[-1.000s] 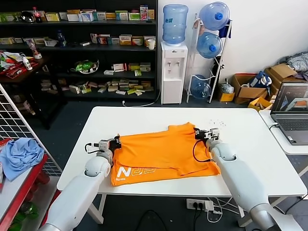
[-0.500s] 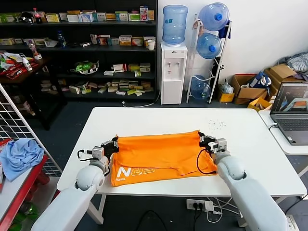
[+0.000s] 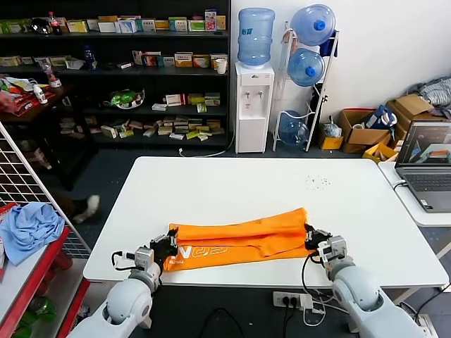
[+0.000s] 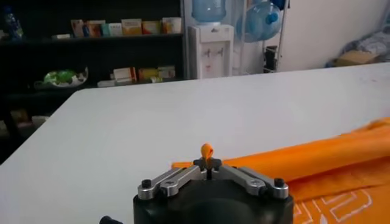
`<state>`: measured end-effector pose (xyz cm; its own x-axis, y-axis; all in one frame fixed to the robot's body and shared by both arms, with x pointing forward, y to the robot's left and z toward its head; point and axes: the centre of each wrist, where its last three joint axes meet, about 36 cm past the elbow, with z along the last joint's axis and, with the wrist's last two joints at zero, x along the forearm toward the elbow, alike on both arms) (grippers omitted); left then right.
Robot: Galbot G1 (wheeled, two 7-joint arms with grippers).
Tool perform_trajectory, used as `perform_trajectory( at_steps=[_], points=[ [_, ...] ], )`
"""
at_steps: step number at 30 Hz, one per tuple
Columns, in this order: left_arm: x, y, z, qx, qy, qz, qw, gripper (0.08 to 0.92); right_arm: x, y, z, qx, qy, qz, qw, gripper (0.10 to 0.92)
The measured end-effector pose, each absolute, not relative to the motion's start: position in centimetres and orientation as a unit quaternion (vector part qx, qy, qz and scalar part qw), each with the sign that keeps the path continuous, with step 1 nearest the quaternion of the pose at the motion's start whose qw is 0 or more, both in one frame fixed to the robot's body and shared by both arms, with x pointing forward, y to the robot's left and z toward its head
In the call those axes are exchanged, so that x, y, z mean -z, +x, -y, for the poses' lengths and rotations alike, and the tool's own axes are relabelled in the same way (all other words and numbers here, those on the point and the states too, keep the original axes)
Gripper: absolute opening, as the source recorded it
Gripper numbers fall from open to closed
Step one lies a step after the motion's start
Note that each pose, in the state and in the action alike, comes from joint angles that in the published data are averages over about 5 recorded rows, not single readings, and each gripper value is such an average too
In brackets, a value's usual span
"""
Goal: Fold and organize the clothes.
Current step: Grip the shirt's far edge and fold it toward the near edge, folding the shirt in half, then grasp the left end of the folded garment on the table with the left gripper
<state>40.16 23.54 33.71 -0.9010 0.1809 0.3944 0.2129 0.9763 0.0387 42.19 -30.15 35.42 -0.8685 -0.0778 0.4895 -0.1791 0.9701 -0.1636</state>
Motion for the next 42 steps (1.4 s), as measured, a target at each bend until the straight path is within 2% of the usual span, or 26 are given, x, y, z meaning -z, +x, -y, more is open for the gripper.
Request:
perform_trajectory(
  at_steps=[3, 13, 23, 28, 42],
  points=[
    [-33.5, 39.2, -23.3, 0.041, -0.104, 0.974, 0.197, 0.156, -35.4, 41.7, 30.2, -0.107, 0.061, 0.960, 0.251, 0.199],
    [-34.0, 38.0, -22.8, 0.034, -0.101, 0.980, 0.165, 0.448, -35.7, 40.2, 30.0, -0.115, 0.058, 0.958, 0.258, 0.493],
    [-34.1, 37.9, -22.8, -0.005, -0.078, 0.978, 0.192, 0.734, -35.9, 39.3, 29.8, -0.115, 0.056, 0.957, 0.260, 0.781],
    [-34.5, 38.2, -22.7, -0.048, -0.064, 0.974, 0.210, 0.816, -35.9, 39.0, 29.7, -0.114, 0.055, 0.957, 0.261, 0.821],
    [-33.2, 38.9, -21.8, -0.096, -0.041, 0.961, 0.255, 0.821, -36.1, 38.9, 29.5, -0.112, 0.058, 0.957, 0.260, 0.823]
  ],
)
